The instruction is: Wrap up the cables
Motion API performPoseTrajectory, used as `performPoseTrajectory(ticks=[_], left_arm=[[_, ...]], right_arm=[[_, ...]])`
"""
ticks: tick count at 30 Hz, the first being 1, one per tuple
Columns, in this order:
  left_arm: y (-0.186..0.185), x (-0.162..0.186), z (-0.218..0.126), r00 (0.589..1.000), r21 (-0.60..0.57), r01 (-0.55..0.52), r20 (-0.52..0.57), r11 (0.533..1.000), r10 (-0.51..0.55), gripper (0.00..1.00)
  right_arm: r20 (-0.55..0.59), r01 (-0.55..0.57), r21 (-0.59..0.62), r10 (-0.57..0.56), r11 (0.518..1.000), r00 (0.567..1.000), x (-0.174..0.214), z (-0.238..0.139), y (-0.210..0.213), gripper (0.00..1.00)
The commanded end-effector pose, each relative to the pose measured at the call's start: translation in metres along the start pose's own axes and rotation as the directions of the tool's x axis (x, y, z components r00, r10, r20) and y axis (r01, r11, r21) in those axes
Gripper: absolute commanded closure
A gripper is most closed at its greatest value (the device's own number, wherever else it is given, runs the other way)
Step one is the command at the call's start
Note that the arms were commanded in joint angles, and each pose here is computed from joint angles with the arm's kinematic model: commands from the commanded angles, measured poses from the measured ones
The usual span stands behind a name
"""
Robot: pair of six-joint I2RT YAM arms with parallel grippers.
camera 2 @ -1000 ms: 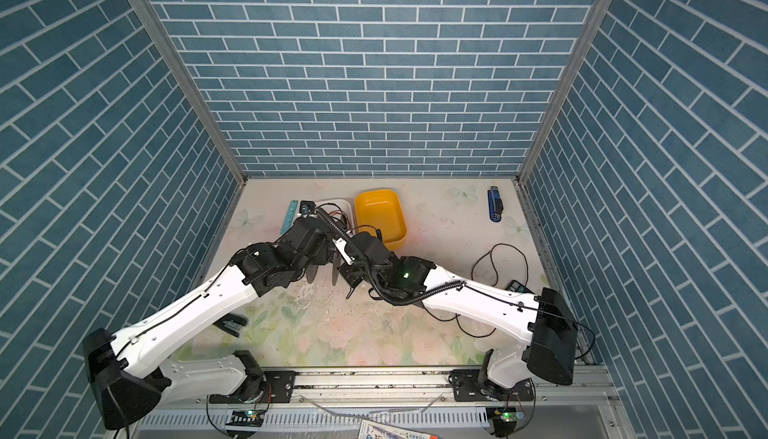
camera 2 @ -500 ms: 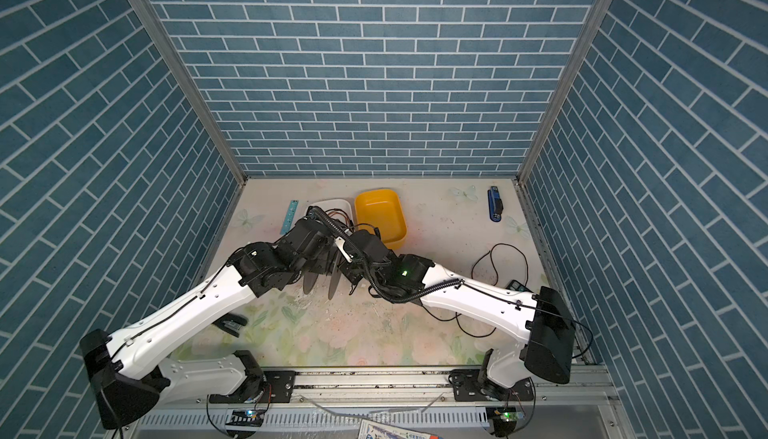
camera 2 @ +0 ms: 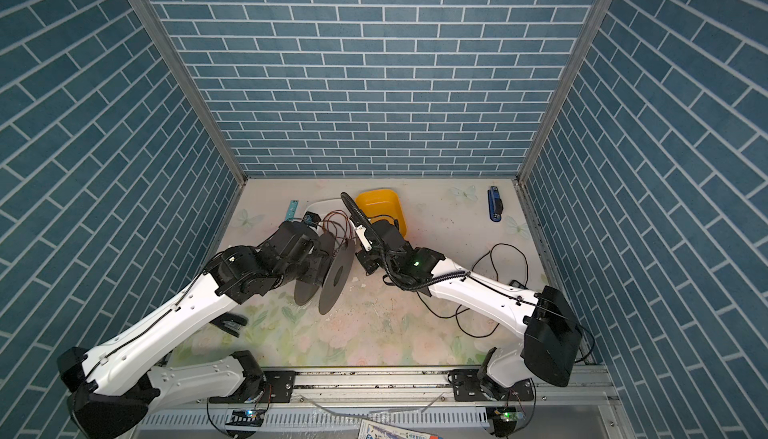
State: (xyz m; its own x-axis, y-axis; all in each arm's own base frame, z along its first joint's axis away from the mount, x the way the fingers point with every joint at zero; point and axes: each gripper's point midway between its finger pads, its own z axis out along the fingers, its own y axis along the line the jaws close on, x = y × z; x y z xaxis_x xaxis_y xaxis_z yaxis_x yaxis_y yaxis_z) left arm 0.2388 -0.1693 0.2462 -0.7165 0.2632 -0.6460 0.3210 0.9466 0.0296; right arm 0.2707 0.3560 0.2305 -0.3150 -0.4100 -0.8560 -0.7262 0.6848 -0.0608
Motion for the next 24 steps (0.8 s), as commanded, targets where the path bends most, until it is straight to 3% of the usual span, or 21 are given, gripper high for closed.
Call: performPoseTrajectory(ticks=[1,10,13,21,24], left_arm=[[-0.009,-0.012,-0.02,0.999,0.076,-0.026,0.029,0.997,0.024,1.0],[-0.015,-0.021,-0.045,1.0,0.183,-0.025,0.021,0.983,0.021,1.0],[-0.018,-0.026,-0.049,1.0,0.24,0.005,0.019,0.971,-0.01,1.0],[-0.019,-0.046,-0.064,0.999,0.31,0.04,0.019,0.95,-0.048,1.0],[-0.018,-0.055,-0.072,0.998,0.318,0.043,0.038,0.947,-0.058,1.0]], right_arm=[[-0.006,-0.032,-0.071,0.031,0.997,0.999,0.008,-0.005,-0.002,0.92],[-0.037,-0.158,-0.213,0.154,0.964,0.987,0.035,0.003,-0.016,0.87],[-0.046,-0.196,-0.254,0.191,0.947,0.981,0.046,0.008,-0.014,0.81],[-0.033,-0.243,-0.286,0.244,0.927,0.969,0.073,0.015,-0.013,0.53],[-0.015,-0.26,-0.299,0.268,0.918,0.963,0.079,0.013,-0.011,0.49]])
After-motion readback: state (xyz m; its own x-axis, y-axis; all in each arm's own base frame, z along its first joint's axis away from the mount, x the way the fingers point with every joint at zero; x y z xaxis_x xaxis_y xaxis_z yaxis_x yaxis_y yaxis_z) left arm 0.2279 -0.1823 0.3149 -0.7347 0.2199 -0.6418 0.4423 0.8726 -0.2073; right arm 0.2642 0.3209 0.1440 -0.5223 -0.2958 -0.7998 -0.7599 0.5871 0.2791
